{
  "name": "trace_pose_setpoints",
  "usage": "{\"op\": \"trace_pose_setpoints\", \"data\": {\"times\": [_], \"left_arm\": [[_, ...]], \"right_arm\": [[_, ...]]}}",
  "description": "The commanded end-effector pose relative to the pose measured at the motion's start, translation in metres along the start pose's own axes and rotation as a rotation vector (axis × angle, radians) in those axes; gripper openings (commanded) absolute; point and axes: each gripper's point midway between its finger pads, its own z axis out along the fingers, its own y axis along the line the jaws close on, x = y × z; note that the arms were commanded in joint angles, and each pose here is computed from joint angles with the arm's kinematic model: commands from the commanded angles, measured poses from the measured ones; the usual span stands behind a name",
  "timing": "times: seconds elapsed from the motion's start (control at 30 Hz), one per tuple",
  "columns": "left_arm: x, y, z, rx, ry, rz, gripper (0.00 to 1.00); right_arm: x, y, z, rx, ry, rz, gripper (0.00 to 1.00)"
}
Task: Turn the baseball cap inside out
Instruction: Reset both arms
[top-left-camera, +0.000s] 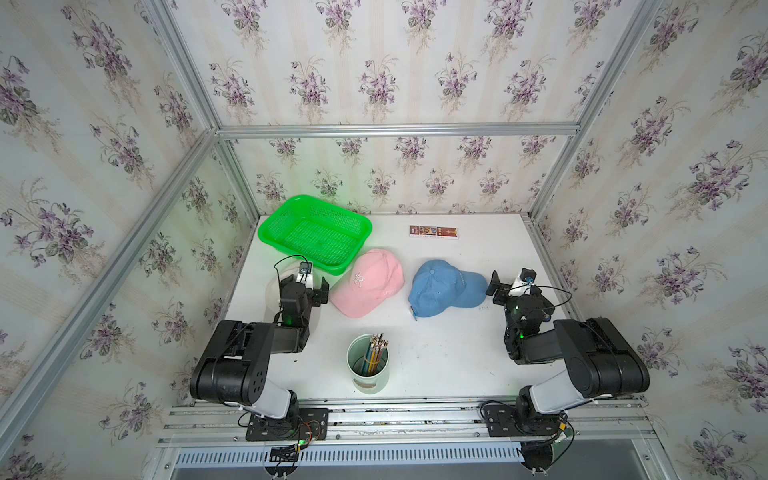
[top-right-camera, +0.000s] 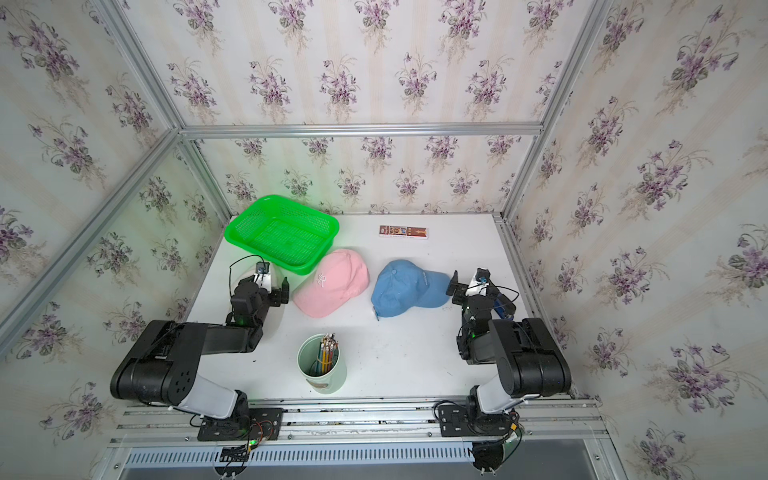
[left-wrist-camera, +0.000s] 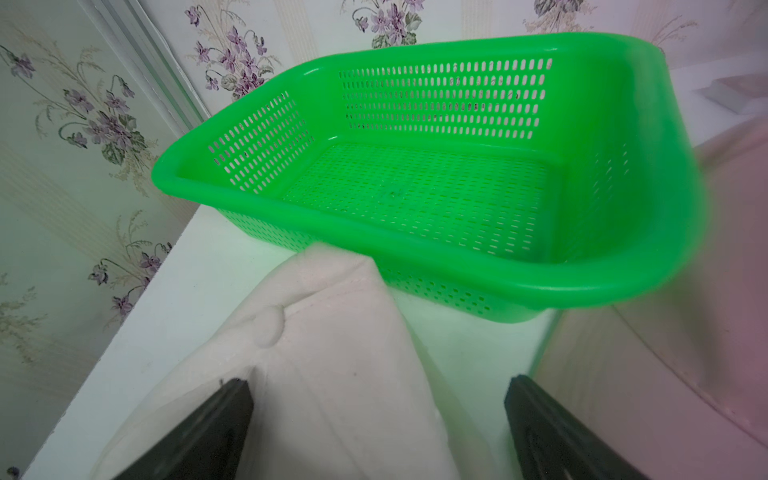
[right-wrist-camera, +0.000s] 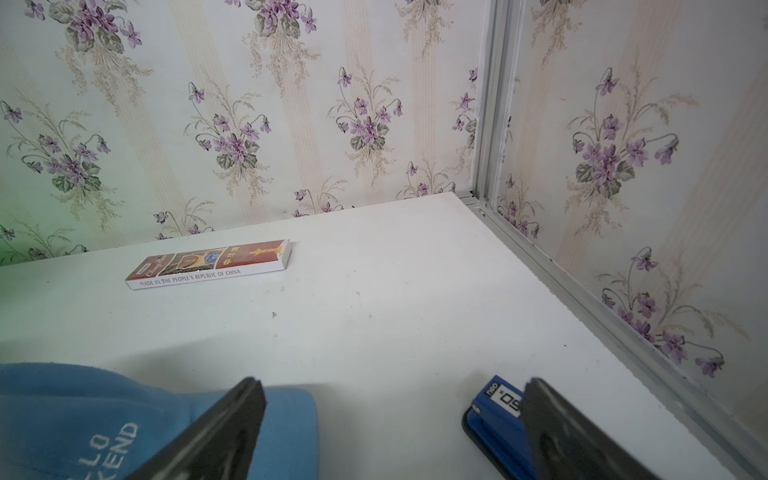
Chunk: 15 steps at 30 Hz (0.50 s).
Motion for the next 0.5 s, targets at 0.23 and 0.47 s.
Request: {"op": "trace_pose_setpoints", "data": {"times": [0.23, 0.47], "left_arm": [[-0.008, -0.004, 0.0, 0.024, -0.04, 0.008, 0.99], [-0.006, 0.013, 0.003, -0.067, -0.004, -0.035, 0.99]], "right_arm": [[-0.008, 0.0, 0.0, 0.0, -0.031, 0.004, 1.0], [-0.007, 0.0, 0.0, 0.0, -0.03, 0.004, 1.0]]}}
